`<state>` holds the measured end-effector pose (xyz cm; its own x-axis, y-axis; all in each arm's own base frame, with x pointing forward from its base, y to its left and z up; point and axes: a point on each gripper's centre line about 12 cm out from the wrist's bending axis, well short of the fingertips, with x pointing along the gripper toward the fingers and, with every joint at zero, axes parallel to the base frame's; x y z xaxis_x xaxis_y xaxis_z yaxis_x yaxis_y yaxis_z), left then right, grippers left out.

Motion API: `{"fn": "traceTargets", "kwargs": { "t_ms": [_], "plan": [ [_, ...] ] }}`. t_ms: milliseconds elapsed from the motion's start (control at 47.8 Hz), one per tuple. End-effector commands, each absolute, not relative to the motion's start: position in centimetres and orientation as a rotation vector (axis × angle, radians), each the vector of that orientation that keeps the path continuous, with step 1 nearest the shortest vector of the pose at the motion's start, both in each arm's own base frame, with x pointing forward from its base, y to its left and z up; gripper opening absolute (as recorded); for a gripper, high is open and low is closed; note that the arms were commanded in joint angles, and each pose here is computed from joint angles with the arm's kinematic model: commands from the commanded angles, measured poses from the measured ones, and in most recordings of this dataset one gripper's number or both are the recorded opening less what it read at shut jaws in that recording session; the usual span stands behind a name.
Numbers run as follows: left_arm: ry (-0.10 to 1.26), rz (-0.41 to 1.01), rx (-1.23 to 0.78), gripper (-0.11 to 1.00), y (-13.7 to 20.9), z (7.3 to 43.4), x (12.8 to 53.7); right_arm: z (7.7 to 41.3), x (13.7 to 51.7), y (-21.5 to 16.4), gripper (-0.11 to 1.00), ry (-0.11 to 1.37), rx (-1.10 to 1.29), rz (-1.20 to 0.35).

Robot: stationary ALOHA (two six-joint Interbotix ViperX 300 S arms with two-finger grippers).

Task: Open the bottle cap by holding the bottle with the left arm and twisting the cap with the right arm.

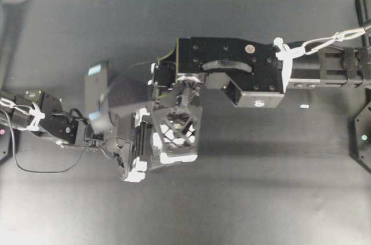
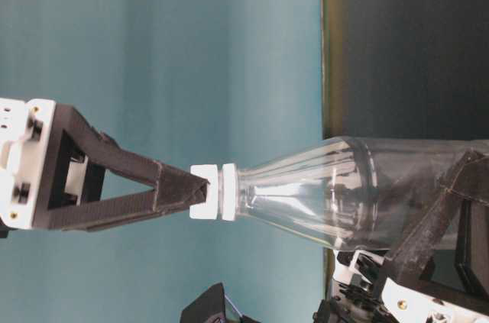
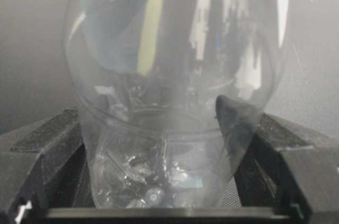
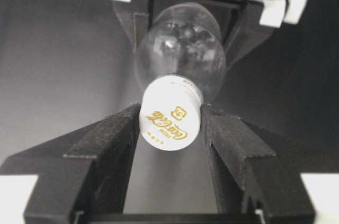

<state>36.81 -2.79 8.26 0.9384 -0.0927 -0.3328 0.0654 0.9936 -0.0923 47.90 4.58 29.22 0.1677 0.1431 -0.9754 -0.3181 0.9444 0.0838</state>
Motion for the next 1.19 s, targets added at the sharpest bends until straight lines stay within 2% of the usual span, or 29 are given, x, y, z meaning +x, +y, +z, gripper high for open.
{"fn": "traceTargets", "kwargs": {
  "t_ms": [0, 230, 982, 1024, 1171],
  "plan": [
    [0.347, -0.089, -0.08, 0.82, -3.0, 8.2, 36.7, 29.3, 47.7, 5.8, 0.37, 1.35, -0.242, 0.409],
    [0.345, -0.089, -0.081, 0.82, -3.0, 8.3, 36.7, 29.3, 47.7, 5.9, 0.37, 1.31, -0.384, 0.524],
    [0.344, -0.089, -0.086, 0.82, -3.1, 8.3, 36.7, 28.9, 47.3, 6.9, 0.38, 1.282, -0.36, 0.547],
    [0.344, -0.089, -0.086, 0.82, -3.1, 8.3, 36.7, 29.0, 47.1, 7.1, 0.42, 1.28, -0.361, 0.548],
    [0.347, -0.088, -0.087, 0.82, -3.0, 8.2, 36.7, 30.0, 47.0, 7.2, 0.77, 1.243, -0.321, 0.489]
  ]
}}
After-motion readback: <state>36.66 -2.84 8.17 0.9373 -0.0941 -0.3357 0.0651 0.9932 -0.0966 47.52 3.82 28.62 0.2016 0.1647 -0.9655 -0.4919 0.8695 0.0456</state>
